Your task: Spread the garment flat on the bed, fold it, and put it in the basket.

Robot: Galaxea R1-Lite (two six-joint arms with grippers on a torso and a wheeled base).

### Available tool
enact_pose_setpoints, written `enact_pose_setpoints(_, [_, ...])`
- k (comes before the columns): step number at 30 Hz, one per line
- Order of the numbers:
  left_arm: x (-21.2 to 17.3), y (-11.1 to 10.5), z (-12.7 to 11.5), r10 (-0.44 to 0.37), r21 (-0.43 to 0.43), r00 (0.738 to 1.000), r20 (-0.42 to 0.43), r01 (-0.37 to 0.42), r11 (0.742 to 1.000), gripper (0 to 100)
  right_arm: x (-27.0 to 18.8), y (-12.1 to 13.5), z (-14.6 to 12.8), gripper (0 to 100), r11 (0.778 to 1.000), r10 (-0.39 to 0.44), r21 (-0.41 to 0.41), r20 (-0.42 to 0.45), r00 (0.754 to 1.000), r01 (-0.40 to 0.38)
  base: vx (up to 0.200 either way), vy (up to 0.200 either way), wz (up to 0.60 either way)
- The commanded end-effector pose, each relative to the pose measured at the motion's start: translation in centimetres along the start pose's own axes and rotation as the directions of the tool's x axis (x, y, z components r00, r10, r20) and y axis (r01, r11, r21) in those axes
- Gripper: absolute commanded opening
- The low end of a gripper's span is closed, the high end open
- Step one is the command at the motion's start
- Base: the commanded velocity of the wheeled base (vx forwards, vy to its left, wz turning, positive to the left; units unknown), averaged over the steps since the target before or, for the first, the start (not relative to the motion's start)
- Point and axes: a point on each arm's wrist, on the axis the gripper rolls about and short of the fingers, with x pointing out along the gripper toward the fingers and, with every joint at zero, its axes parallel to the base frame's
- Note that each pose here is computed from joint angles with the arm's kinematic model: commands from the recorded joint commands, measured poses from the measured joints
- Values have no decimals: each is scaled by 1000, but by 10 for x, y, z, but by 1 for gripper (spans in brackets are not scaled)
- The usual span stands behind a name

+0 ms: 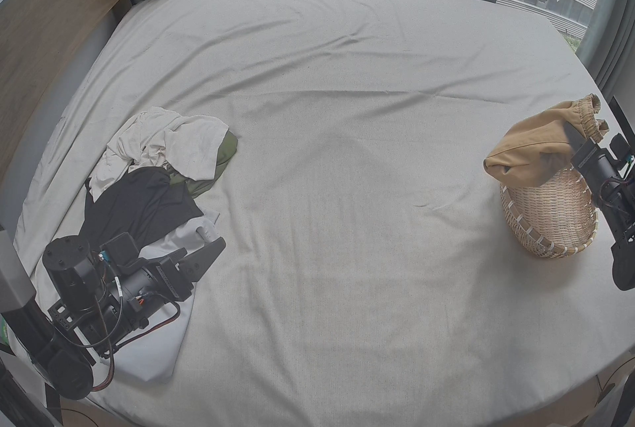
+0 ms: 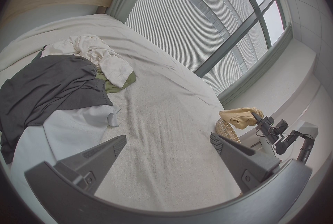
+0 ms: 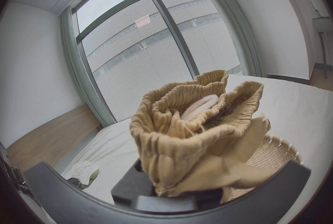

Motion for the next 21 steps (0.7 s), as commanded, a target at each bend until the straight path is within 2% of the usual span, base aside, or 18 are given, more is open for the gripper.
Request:
enact_pose_setpoints(1, [0,0,0,1,1,1000,-2,-1,1000,100,-1,-15,-5,0,999,-50,-5,-18,999,50,0,0,0])
enact_pose_setpoints(9, [-1,0,0,2,0,1000,-1,-2,1000,100,-8,-28,-8,0,993,-97,-65,-37,995,94,0,0,0])
enact_pose_setpoints(20, [-1,0,0,1,1,1000,-2,-1,1000,100,-24,-43,-11,0,987,-149,-72,-82,985,143,0,0,0])
enact_pose_setpoints(21, [-1,0,0,1,1,1000,-2,-1,1000,100,-27,-44,-13,100,987,-149,-74,-96,984,142,0,0,0])
